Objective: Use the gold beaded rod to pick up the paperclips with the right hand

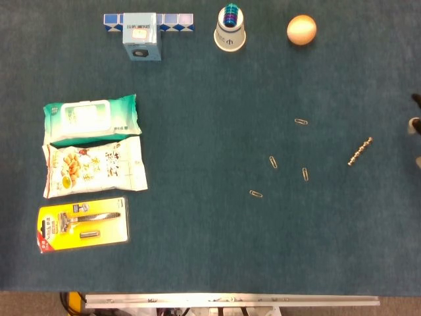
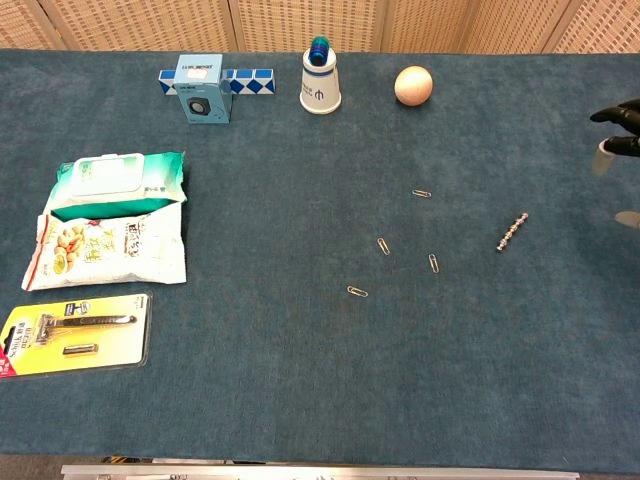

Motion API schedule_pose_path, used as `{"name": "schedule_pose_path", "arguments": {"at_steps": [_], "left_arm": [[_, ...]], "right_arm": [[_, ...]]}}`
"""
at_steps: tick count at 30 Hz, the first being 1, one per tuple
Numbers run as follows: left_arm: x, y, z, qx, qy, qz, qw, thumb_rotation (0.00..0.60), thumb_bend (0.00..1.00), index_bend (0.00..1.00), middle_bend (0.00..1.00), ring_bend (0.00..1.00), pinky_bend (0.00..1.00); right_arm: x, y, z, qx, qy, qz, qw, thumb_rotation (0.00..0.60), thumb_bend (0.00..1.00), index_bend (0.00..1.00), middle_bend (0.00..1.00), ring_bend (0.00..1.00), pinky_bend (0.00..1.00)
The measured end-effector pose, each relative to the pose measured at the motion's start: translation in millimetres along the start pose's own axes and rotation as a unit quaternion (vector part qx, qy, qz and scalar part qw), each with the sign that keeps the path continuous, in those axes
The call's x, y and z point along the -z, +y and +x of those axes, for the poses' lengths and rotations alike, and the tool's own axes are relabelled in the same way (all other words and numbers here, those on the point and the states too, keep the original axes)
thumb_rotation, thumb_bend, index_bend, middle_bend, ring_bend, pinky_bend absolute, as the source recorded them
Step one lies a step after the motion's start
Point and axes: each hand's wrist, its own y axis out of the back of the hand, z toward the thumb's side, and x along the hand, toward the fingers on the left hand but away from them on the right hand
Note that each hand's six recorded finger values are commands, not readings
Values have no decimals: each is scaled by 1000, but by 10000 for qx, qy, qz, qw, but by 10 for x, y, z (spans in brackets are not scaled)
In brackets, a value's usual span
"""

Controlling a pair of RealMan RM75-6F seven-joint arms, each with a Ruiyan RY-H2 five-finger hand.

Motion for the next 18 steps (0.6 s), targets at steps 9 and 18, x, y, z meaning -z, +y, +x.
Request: {"name": "schedule_pose_path", "arguments": {"at_steps": [9,18], "left_arm": [[35,35,-4,-31,76,-5,10000,600,356,464,423,310,502],[76,65,3,-61,164,-3,9998,600,357,464,423,310,502]], "right_arm": [[-204,-117,-223,-332,521,400,9973,600,212,490,129,54,208],[-316,-253,-354,-641,931,652,9914,600,212,500,129,43,194]]}}
